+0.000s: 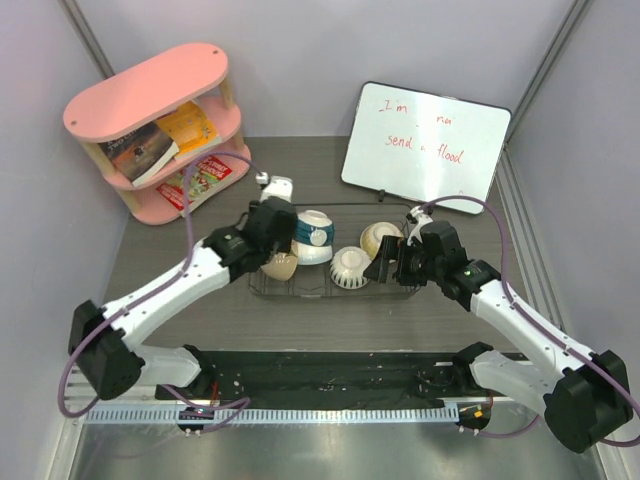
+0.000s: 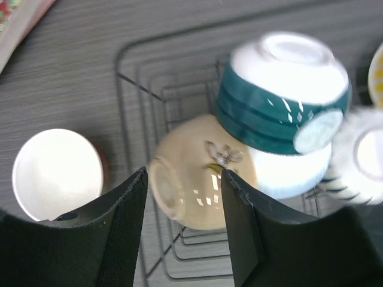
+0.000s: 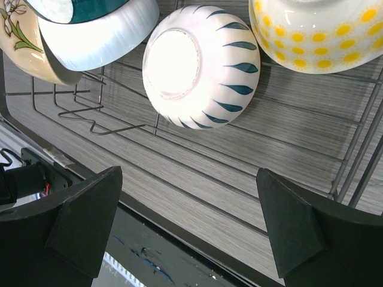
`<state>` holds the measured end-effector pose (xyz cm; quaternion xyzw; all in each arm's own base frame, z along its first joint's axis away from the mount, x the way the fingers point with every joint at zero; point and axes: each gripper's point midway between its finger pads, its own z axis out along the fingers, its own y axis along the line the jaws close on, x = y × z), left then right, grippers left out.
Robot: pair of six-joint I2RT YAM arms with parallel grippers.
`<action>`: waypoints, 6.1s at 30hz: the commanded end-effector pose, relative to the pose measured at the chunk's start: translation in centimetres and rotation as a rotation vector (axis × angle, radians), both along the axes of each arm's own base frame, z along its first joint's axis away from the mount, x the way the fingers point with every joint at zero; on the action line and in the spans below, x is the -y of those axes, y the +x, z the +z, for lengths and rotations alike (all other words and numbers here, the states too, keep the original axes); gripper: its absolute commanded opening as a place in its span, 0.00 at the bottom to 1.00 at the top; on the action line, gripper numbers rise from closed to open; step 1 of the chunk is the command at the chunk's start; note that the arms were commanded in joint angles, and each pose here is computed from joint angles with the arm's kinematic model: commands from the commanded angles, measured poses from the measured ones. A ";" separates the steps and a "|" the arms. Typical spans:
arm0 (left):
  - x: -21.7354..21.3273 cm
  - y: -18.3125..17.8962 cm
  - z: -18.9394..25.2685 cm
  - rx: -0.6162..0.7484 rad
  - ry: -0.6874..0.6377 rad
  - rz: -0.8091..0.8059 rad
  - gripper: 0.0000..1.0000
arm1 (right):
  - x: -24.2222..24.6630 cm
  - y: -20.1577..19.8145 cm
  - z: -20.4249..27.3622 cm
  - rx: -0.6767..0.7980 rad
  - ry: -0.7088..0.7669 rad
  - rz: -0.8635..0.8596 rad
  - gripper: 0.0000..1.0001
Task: Unload the bowls from the dish rack
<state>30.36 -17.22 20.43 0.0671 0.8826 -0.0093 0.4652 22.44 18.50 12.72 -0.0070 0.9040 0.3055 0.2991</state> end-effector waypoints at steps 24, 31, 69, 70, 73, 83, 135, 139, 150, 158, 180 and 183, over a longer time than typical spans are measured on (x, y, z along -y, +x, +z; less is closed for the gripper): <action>4.9 -3.7 -6.0 -0.021 0.571 -0.056 0.66 | 0.3 -1.2 -3.0 -0.064 -0.013 0.010 1.00; 4.0 -3.7 -5.9 0.010 0.636 0.012 0.66 | 0.5 -1.6 -3.2 -0.060 -0.014 0.017 1.00; 0.9 -1.2 -7.8 0.107 0.862 0.172 0.61 | 0.3 -1.5 -3.1 -0.071 0.000 0.036 1.00; 1.0 -1.1 -8.1 0.105 0.862 0.173 0.58 | 0.3 -1.5 -3.1 -0.072 -0.001 0.036 1.00; 0.7 -0.9 -9.0 0.089 0.883 0.170 0.49 | 0.3 -1.5 -3.2 -0.070 -0.003 0.035 1.00; -0.3 -1.2 -7.7 0.117 0.919 0.188 0.23 | 0.4 -1.5 -3.8 -0.088 -0.009 0.034 1.00; -3.0 -1.5 4.2 0.147 0.569 0.249 0.00 | 0.3 -1.4 -4.5 -0.088 -0.004 0.028 1.00; -4.9 -1.2 4.8 0.124 0.475 0.278 0.00 | 0.3 -1.3 -4.6 -0.092 -0.006 0.028 1.00; -15.4 -0.1 2.1 0.017 0.217 0.452 0.00 | 0.4 -1.6 -5.2 -0.108 -0.014 0.026 1.00; -17.6 1.4 -0.7 -0.076 0.101 0.479 0.00 | 0.5 -1.8 -5.4 -0.109 -0.008 0.022 1.00; -19.8 1.7 -8.4 -0.250 0.005 0.561 0.00 | 0.6 -2.2 -5.7 -0.114 -0.008 0.030 1.00; -19.9 1.8 -9.1 -0.264 -0.008 0.562 0.00 | 0.6 -2.3 -5.8 -0.115 -0.010 0.029 1.00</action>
